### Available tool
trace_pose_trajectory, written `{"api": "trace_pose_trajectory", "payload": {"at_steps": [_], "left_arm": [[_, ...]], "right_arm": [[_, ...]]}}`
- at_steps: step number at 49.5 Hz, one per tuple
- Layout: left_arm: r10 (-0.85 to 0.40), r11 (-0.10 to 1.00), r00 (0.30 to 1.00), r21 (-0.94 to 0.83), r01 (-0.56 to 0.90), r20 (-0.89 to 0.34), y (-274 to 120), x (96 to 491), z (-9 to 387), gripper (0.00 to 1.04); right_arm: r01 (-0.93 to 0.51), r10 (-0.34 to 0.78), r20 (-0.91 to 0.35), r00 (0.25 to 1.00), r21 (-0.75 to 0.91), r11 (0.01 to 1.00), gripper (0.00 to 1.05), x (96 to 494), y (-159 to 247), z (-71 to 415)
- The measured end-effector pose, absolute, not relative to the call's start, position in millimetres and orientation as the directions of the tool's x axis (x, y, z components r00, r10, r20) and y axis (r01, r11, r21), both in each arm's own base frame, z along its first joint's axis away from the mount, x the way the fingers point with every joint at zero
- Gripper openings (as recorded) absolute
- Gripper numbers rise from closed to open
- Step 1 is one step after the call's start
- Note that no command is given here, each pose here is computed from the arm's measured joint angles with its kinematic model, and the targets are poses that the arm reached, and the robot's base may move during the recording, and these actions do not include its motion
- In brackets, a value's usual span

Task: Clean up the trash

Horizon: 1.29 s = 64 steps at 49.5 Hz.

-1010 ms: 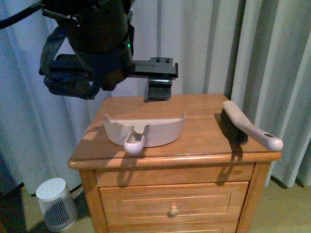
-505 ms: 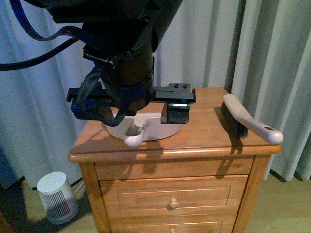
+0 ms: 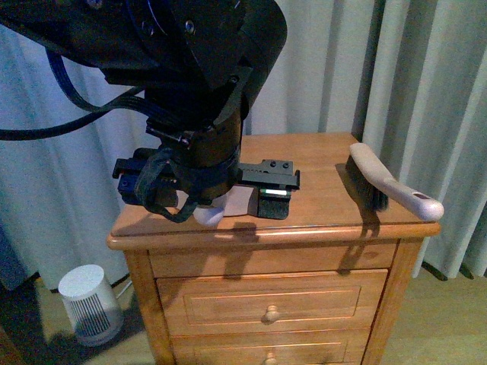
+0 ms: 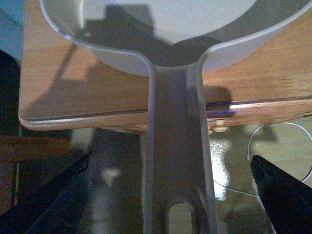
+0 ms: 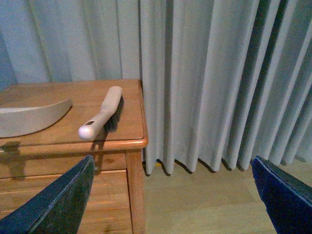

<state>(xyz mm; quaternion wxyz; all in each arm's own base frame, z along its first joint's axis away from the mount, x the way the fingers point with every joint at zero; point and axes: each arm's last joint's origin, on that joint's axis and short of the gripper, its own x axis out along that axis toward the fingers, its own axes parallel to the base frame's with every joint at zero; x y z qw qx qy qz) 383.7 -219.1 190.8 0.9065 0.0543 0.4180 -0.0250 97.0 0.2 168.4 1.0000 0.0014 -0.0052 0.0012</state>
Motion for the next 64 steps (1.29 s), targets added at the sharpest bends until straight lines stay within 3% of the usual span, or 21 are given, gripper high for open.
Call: {"api": "trace_pose_trajectory", "payload": {"at_steps": [15, 22, 33, 49, 57, 64], "left_arm": [[0.038, 0.991, 0.656, 0.113, 0.074, -0.754, -212, 391, 184, 0.96], [0.033, 0.991, 0.655, 0.112, 0.079, -0.755, -213, 391, 184, 0.65], [0.023, 0.990, 0.653, 0.107, 0.090, -0.757, -215, 390, 184, 0.29], [-0.003, 0.991, 0.673, 0.086, 0.099, -0.740, -217, 389, 191, 0.29], [-0.058, 0.992, 0.775, 0.050, 0.115, -0.629, -218, 383, 227, 0.28], [-0.100, 0.987, 0.920, 0.076, 0.139, -0.380, -202, 357, 283, 0.28]], "right_arm": [[-0.002, 0.002, 0.010, 1.000, 0.002, 1.000, 0.97, 97, 0, 168], [-0.002, 0.002, 0.010, 1.000, 0.002, 1.000, 0.97, 97, 0, 168], [-0.002, 0.002, 0.010, 1.000, 0.003, 1.000, 0.97, 97, 0, 168], [-0.002, 0.002, 0.010, 1.000, 0.002, 1.000, 0.97, 97, 0, 168], [-0.002, 0.002, 0.010, 1.000, 0.002, 1.000, 0.97, 97, 0, 168], [-0.002, 0.002, 0.010, 1.000, 0.003, 1.000, 0.97, 97, 0, 168]]}}
